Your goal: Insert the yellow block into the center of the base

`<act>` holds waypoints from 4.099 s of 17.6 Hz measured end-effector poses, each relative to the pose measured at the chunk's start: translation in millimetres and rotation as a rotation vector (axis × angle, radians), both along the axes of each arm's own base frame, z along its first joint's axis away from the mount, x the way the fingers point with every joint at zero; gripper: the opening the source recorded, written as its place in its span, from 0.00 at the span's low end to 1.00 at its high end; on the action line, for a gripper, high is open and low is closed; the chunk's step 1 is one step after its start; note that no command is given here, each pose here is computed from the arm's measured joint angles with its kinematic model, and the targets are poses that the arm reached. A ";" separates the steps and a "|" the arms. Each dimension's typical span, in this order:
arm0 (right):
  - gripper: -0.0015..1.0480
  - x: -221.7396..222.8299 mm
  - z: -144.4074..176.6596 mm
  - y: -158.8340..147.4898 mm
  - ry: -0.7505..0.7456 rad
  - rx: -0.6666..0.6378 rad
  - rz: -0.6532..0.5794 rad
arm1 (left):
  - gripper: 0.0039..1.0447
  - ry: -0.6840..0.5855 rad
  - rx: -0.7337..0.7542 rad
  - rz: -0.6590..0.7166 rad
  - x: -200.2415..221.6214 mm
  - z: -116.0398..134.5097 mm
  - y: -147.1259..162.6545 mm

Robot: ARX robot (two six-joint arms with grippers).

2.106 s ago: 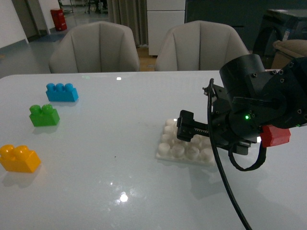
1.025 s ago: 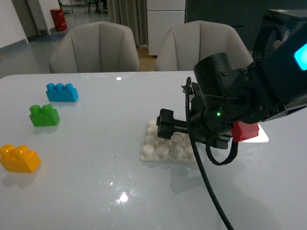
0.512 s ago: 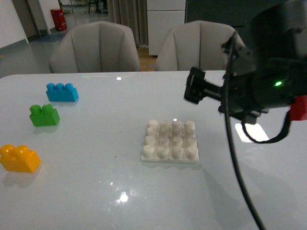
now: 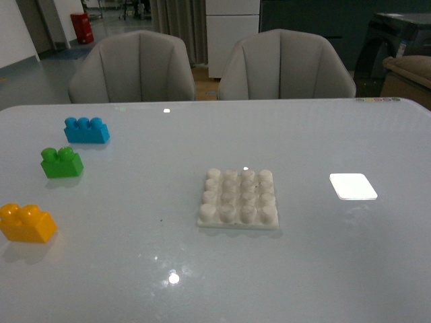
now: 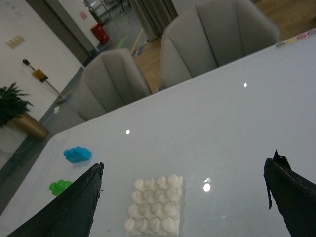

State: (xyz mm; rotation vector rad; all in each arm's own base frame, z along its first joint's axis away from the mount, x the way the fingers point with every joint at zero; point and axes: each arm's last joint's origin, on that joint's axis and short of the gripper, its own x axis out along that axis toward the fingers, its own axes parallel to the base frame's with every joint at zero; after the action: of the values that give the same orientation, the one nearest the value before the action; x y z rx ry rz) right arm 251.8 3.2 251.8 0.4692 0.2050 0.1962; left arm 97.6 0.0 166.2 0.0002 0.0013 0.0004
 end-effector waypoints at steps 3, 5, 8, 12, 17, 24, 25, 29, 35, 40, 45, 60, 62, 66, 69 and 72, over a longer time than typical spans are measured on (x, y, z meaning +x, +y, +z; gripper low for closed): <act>0.79 -99.5 2.3 -16.9 -0.165 -0.220 -0.185 | 0.94 0.000 0.000 0.000 0.0 0.0 0.0; 0.30 -140.9 -35.8 -14.4 -0.211 -0.443 -0.205 | 0.94 0.000 0.000 0.000 0.0 0.0 0.0; 0.21 -141.6 -39.0 -10.9 -0.210 -0.449 -0.220 | 0.94 0.000 0.000 0.000 0.0 0.0 0.0; 0.06 -142.3 -48.5 -1.7 -0.210 -0.453 -0.168 | 0.94 0.000 0.000 0.000 0.0 0.0 0.0; 0.02 -143.0 -56.1 -3.1 -0.195 -0.464 -0.196 | 0.94 0.000 0.000 0.000 0.0 0.0 0.0; 0.02 -153.7 -64.7 -3.2 -0.193 -0.464 -0.194 | 0.94 0.000 0.000 0.000 0.0 0.0 0.0; 0.02 -154.8 -63.5 -3.3 -0.215 -0.462 -0.201 | 0.94 0.000 0.000 0.000 0.0 0.0 0.0; 0.02 -154.1 -73.3 -3.2 -0.203 -0.463 -0.197 | 0.94 0.000 0.000 0.000 0.0 0.0 0.0; 0.02 -154.6 -84.7 -3.2 -0.209 -0.463 -0.199 | 0.94 0.000 0.000 0.000 0.0 0.0 0.0; 0.19 -154.6 -84.6 -3.2 -0.210 -0.464 -0.199 | 0.94 0.000 0.000 0.000 0.0 0.0 0.0; 0.66 -154.6 -84.6 -3.2 -0.210 -0.464 -0.199 | 0.94 0.000 0.000 0.000 0.0 0.0 0.0; 0.94 -154.6 -84.6 -3.2 -0.210 -0.466 -0.199 | 0.94 0.194 -0.004 -0.023 -0.4 30.8 -19.3; 0.94 -154.6 -84.6 -3.2 -0.210 -0.466 -0.199 | 0.94 0.174 -0.021 -0.048 5.3 33.3 -17.0; 0.94 -154.6 -84.6 -3.2 -0.210 -0.466 -0.199 | 0.94 0.153 -0.058 -0.080 95.2 44.0 15.4; 0.94 -154.6 -84.6 -3.2 -0.210 -0.466 -0.199 | 0.94 0.254 -0.057 -0.078 184.9 29.0 41.8; 0.94 -154.6 -84.6 -3.2 -0.210 -0.466 -0.199 | 0.94 0.488 -0.073 -0.108 232.7 -25.6 52.9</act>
State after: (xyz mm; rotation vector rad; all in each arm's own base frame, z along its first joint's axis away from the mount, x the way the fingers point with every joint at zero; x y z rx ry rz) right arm 97.2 0.0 167.1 0.0032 -0.0055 -0.0008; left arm 330.3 52.9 140.6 -0.0724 0.4891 -0.1076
